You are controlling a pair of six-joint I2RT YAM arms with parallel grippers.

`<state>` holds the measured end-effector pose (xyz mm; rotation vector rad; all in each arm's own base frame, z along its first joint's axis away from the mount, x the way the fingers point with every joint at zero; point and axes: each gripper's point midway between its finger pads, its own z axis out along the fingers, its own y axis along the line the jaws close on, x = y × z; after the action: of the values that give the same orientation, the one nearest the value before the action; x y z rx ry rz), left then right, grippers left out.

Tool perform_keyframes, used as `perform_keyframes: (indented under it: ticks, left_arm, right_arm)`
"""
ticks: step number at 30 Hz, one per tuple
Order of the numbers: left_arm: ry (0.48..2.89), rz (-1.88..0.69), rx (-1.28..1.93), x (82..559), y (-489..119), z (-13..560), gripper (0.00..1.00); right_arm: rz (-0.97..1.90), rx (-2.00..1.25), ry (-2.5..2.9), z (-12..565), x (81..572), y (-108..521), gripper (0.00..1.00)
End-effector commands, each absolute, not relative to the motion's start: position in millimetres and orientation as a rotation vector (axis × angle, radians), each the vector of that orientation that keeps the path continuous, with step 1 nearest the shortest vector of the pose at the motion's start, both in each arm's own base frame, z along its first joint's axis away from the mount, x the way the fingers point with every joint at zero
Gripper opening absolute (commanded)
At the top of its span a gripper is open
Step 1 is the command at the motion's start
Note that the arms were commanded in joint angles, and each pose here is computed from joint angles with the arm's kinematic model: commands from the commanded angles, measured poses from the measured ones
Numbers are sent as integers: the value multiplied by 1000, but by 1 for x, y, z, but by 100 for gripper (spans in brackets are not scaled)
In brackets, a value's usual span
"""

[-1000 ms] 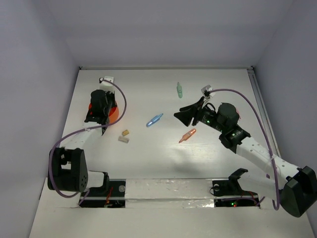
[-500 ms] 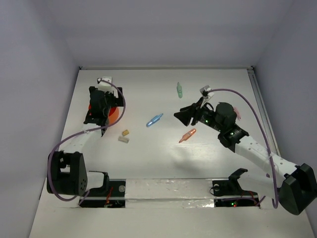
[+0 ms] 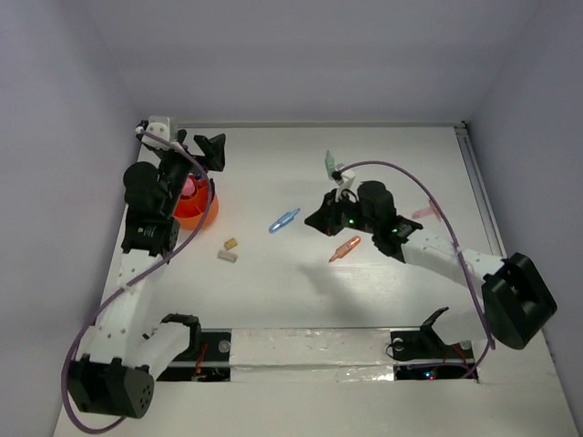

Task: Sort the stationery into containers
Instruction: Pick up the stationery from the center of the board.

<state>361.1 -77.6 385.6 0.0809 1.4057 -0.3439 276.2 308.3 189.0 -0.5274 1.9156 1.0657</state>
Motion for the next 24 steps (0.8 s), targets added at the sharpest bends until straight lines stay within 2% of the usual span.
perform_keyframes:
  ticks: [1, 2, 4, 7, 8, 9, 11, 12, 15, 16, 21, 24]
  left_arm:
    - [1386, -494, 90, 320, -93, 405, 99]
    - [1389, -511, 87, 312, -94, 403, 99]
    - [1387, -538, 61, 285, -91, 401, 99]
    - [1370, -545, 26, 251, -84, 399, 99]
    - [1367, -534, -1, 245, -79, 398, 99]
    - [1350, -522, -14, 230, -73, 400, 99]
    - [1346, -463, -67, 221, -59, 397, 99]
    - [1360, -436, -84, 217, -54, 392, 99]
    - [1345, -396, -91, 207, -46, 389, 99]
    - [1350, -402, -92, 207, -47, 384, 99]
    - [1396, -482, -59, 214, -64, 359, 99]
    - [1405, -501, -53, 214, -70, 351, 99]
  right_arm:
    - [1060, -655, 1913, 192, 269, 351, 17]
    - [1032, -646, 1937, 186, 272, 358, 20]
    - [1029, -658, 1934, 190, 272, 381, 36]
    - [979, -687, 2018, 159, 276, 409, 52]
    - [974, -697, 1987, 171, 283, 423, 56]
    - [922, -707, 2053, 145, 287, 430, 60]
    - [900, -733, 2029, 149, 292, 453, 66]
    - [859, -737, 2082, 125, 298, 456, 66]
    - [781, -763, 2105, 121, 304, 479, 67]
    - [734, -796, 2129, 102, 306, 484, 68]
    - [526, -856, 2149, 76, 311, 504, 74]
    - [532, -884, 2161, 66, 309, 515, 75]
